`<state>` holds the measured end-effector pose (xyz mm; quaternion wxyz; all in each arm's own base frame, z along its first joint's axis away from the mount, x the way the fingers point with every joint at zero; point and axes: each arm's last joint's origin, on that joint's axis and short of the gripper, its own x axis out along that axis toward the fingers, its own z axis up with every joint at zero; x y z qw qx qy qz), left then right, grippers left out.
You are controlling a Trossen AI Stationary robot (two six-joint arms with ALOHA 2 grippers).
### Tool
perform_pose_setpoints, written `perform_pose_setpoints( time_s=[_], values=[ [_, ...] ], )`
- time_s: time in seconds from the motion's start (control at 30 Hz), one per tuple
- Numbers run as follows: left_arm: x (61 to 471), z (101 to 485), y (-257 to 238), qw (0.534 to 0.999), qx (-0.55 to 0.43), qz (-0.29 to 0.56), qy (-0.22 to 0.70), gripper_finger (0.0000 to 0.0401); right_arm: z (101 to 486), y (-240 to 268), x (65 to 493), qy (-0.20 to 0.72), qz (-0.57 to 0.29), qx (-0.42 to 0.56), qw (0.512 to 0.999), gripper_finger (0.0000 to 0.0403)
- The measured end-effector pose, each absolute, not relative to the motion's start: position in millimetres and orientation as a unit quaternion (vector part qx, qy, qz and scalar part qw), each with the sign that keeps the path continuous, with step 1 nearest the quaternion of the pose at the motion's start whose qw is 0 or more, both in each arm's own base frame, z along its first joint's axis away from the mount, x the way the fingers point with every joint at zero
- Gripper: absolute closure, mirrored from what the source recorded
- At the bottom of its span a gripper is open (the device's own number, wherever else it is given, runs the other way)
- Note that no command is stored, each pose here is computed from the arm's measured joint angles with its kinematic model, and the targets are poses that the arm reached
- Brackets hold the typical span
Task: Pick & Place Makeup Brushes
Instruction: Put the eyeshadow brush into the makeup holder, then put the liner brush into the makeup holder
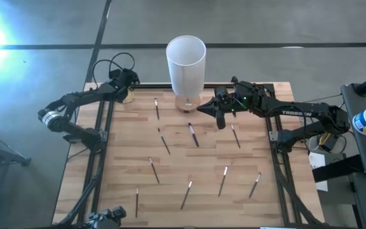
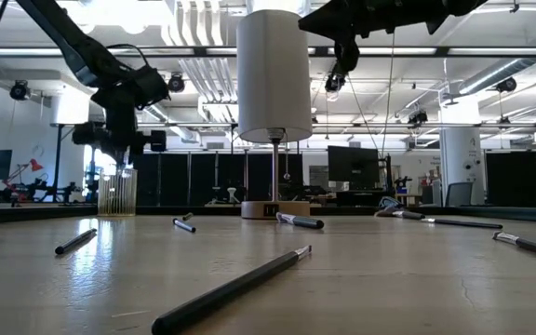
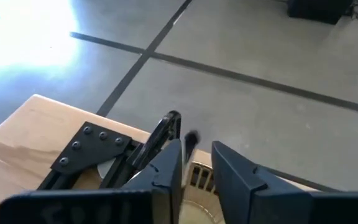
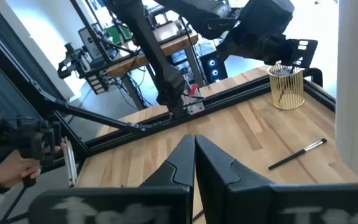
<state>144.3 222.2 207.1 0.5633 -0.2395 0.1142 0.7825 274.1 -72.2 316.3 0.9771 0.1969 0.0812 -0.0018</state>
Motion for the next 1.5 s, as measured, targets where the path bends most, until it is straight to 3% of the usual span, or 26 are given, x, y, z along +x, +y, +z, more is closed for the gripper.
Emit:
perform_pose_setpoints(
  time_s=[0.2,0.47,0.6,0.8,1.1,1.3,1.5],
  values=[
    [143,212,220,0.576,-0.255,0.767,0.118,0.0326,316,-72,274,0.081,-0.002,0.199,0.977,0.0394],
    [135,256,207,0.618,-0.226,0.744,0.117,0.0393,321,-70,269,0.08,-0.004,0.203,0.976,0.0394],
    [133,280,190,0.679,-0.223,0.692,0.103,0.0399,326,-68,252,0.101,-0.051,0.197,0.974,0.0394],
    [144,297,148,0.808,-0.201,0.547,0.082,0.0401,320,-58,219,0.14,-0.125,0.18,0.966,0.0394],
    [173,263,86,0.922,-0.183,0.34,0.028,0.0401,247,-50,182,0.172,-0.193,0.281,0.924,0.0394],
    [180,229,55,0.941,-0.218,0.257,-0.016,0.0401,216,-49,167,0.218,-0.271,0.37,0.861,0.0394],
    [178,215,44,0.937,-0.243,0.25,-0.019,0.0401,195,-56,158,0.297,-0.344,0.404,0.794,0.0386]
  ],
)
